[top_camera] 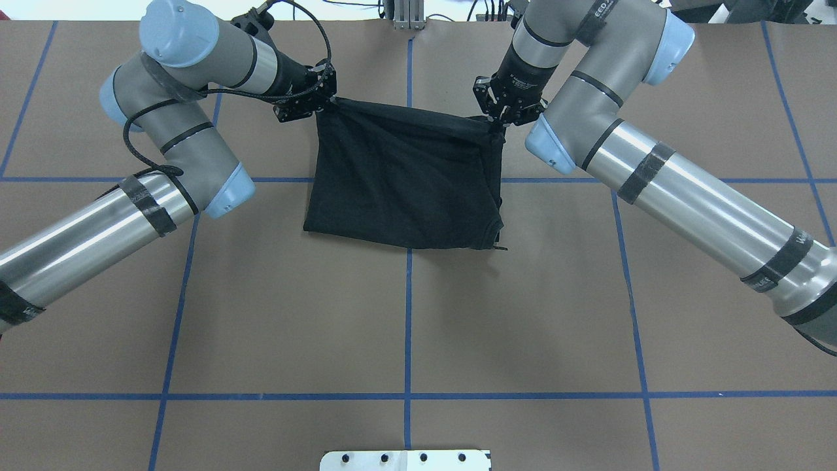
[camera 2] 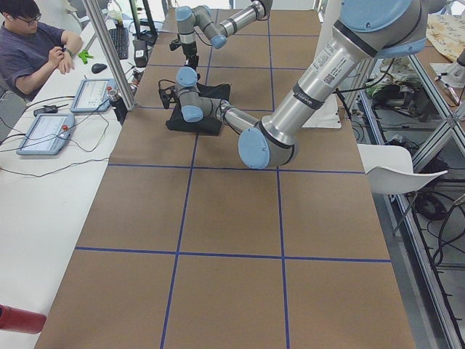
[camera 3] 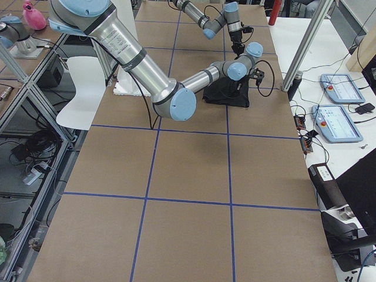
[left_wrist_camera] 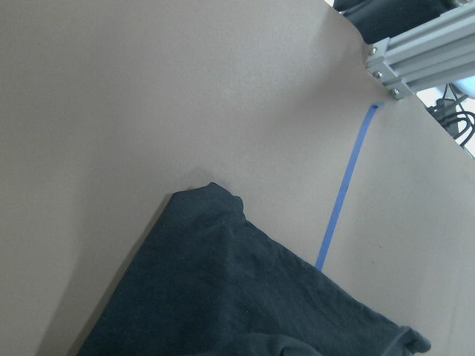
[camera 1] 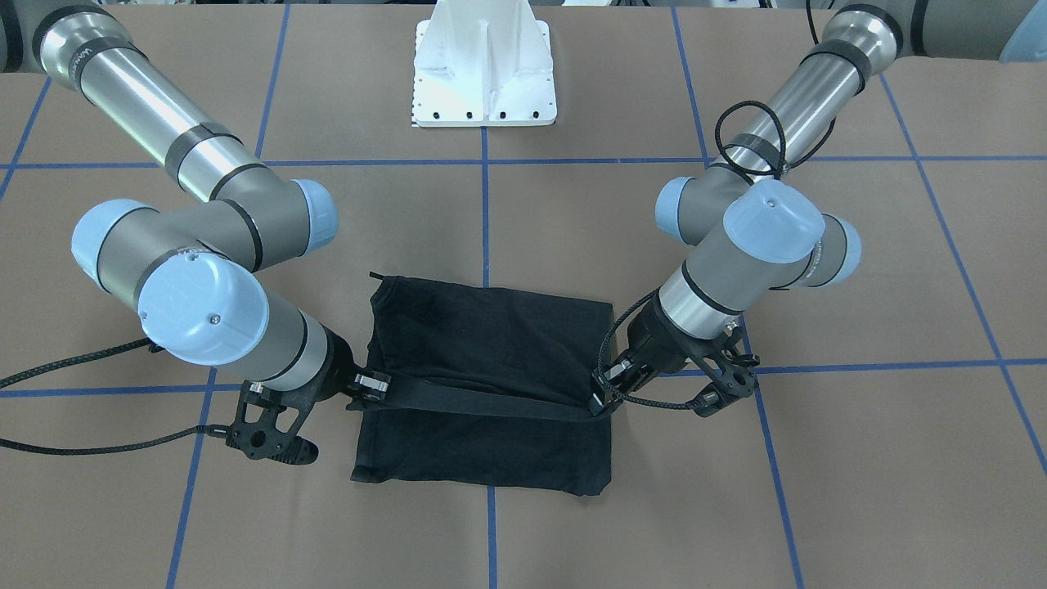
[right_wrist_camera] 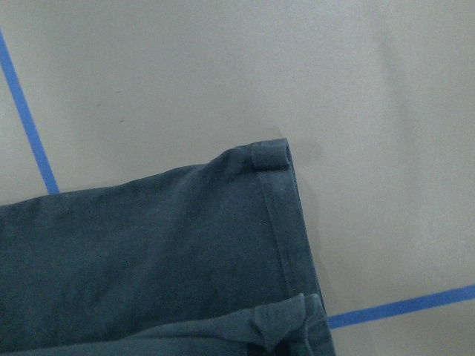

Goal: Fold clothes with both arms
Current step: 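Lower the hem onto the far edge and open both grippers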

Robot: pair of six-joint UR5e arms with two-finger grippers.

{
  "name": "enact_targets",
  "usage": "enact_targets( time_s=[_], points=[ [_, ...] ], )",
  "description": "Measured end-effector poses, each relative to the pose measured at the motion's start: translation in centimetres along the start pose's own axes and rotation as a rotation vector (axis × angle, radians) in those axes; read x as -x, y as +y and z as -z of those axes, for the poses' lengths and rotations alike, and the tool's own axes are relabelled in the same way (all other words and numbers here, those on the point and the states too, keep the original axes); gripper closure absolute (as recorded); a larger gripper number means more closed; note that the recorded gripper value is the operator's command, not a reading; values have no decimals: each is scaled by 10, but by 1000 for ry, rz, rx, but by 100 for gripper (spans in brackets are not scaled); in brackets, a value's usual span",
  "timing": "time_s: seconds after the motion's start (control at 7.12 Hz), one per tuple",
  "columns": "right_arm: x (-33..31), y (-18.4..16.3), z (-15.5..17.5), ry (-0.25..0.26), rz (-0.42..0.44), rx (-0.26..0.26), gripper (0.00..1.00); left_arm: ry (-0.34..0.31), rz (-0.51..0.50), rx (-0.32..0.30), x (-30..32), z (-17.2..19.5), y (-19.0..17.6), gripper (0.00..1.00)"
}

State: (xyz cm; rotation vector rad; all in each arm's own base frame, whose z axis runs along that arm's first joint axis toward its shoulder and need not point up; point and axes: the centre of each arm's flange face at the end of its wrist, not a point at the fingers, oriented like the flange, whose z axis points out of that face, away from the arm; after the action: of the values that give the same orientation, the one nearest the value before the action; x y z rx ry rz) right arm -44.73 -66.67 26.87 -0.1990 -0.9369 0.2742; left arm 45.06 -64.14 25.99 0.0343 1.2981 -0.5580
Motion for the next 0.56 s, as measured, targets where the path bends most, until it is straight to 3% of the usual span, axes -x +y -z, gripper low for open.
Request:
enact_targets(
  time_s=[0.14, 0.28, 0.56],
  points=[
    [-2, -3, 1, -3, -2, -4, 32, 5, -1, -1, -6, 0, 1, 12],
    [-2, -5, 3, -6, -3, -7, 1, 13, 6, -1, -14, 1, 2, 0],
    [-5, -20, 26, -28, -19, -16, 0, 25, 41, -1, -29, 4, 4, 0]
  ],
)
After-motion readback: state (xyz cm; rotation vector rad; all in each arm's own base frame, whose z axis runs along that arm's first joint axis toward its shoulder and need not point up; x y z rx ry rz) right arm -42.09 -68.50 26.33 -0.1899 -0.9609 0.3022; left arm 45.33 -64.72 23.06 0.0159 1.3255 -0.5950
